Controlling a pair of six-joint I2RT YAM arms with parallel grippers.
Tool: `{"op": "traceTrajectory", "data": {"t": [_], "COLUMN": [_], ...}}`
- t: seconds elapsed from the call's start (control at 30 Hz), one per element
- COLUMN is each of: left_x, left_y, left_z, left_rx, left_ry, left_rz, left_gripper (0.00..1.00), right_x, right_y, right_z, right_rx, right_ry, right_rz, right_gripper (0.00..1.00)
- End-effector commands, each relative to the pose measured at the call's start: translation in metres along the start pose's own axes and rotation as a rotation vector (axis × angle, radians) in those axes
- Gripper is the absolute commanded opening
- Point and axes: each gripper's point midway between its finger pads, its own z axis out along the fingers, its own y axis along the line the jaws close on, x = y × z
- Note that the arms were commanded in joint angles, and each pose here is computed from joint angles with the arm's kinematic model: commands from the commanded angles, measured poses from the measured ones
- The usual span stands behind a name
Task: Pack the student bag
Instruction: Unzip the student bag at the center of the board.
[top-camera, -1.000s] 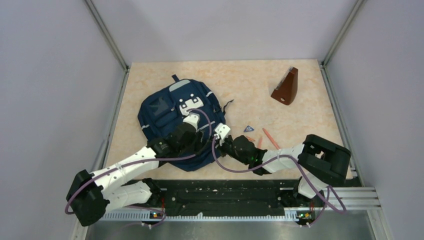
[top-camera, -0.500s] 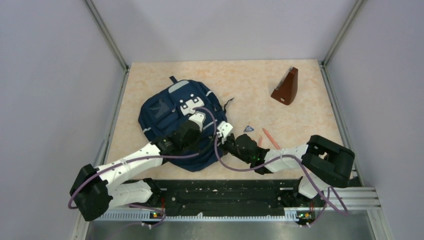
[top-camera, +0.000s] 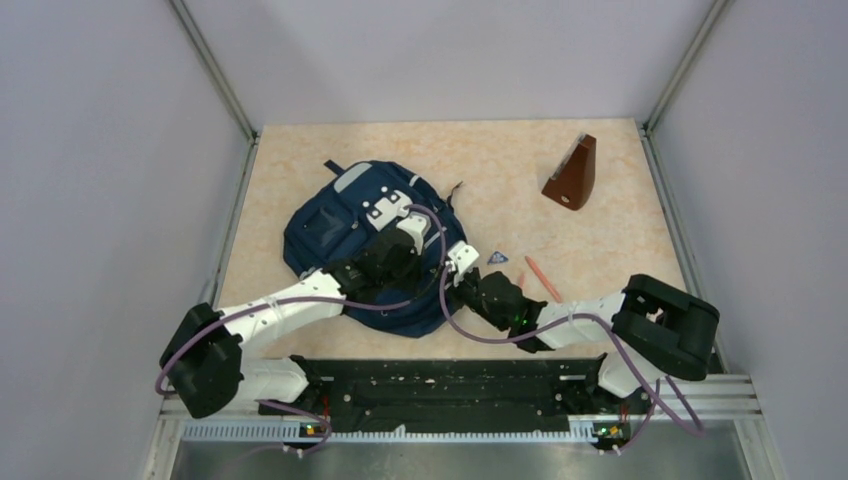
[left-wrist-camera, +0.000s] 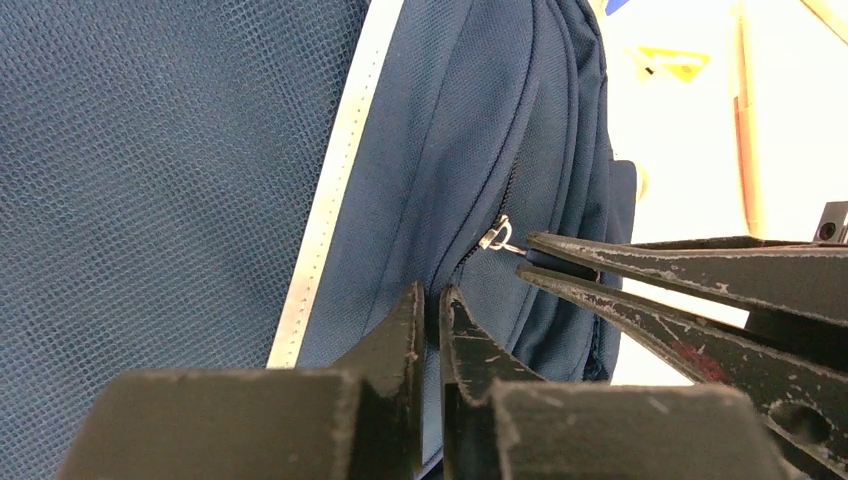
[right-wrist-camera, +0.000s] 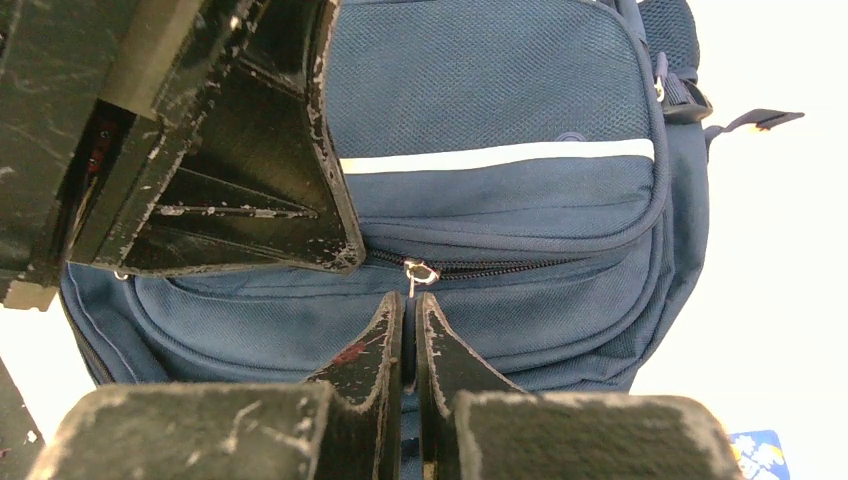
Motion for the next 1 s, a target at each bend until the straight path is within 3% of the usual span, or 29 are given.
{"op": "traceTrajectory", "data": {"t": [0.0,0.1,0.2,0.33,0.6,0.97], "left_x": [-0.084,-0.070,-0.046,-0.023,0.025,0.033], "left_y": [-0.014,-0.005,0.004,0.014,0.015,0.018], "left_z": [-0.019,-0.027,-0.034,-0.050,-0.055,-0.041], "left_rx": [0.043,0.012,-0.004,0.006,0.050,-0.018], "left_ry": [-0.309,-0.275,-0.218,-0.242,-0.202,-0.164], "left_rz": [-0.030,-0.009,0.007,-0.027,-0.068,0.047], "left_gripper": [0.14,0.36,0.42,0.55,0.58,0.61], "right_x": [-0.003,-0.004,-0.009,-0.014,-0.017,-0.021], "right_y": [0.030,0.019,0.011,0.006,-0.003,0.000], "right_z": [-0.009,-0.010,-0.007,-0.002,0.006,0.012], "right_rx": [-0.108,-0.051,-0.043,-0.039,-0.038,-0.060], "right_ry": [-0.020,-0.024,-0.023,-0.015,0.000,0.006], "right_rz": [0.044,0.056,0.075,0.065,0.068,0.077], "right_gripper": [0.00,0.00,0.00,0.00,0.00,0.00]}}
